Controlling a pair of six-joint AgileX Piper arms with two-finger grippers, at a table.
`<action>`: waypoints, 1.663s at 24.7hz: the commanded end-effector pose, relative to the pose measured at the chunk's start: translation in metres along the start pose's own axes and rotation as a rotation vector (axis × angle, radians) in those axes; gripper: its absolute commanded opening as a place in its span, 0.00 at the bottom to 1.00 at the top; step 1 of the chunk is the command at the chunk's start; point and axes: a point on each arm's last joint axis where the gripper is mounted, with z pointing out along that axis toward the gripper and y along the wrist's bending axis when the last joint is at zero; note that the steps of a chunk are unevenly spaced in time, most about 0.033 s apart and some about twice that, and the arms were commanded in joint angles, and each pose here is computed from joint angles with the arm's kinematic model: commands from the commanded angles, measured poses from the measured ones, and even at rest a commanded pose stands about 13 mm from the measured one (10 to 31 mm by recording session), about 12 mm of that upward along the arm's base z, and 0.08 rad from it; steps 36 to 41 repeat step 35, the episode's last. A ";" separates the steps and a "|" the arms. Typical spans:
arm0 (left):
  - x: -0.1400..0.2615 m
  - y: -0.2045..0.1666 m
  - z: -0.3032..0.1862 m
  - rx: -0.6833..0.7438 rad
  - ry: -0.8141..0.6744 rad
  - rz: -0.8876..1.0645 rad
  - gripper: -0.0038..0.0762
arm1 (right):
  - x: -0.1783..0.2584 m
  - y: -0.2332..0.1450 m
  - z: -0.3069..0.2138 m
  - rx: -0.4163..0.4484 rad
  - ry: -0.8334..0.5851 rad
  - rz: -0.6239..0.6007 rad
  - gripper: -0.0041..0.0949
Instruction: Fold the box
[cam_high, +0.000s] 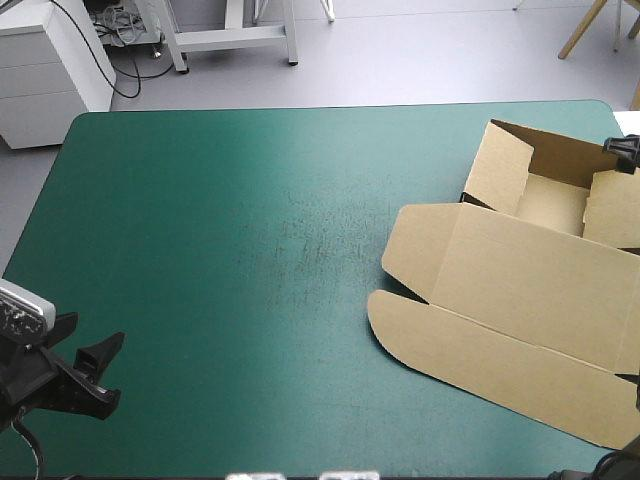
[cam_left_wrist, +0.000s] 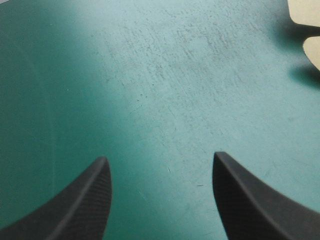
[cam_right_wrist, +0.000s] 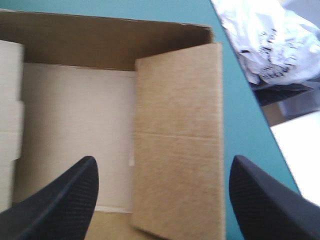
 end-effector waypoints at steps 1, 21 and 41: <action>-0.006 0.004 -0.003 -0.037 -0.033 0.004 0.57 | -0.004 0.031 -0.071 -0.138 -0.174 -0.058 0.68; -0.006 0.014 0.002 -0.149 -0.057 -0.052 0.57 | 0.154 0.125 -0.236 -0.560 -0.458 -0.459 0.23; 0.076 -0.005 0.064 -0.017 -0.138 -0.056 0.57 | 0.306 0.067 -0.199 -0.580 -0.539 -0.482 0.19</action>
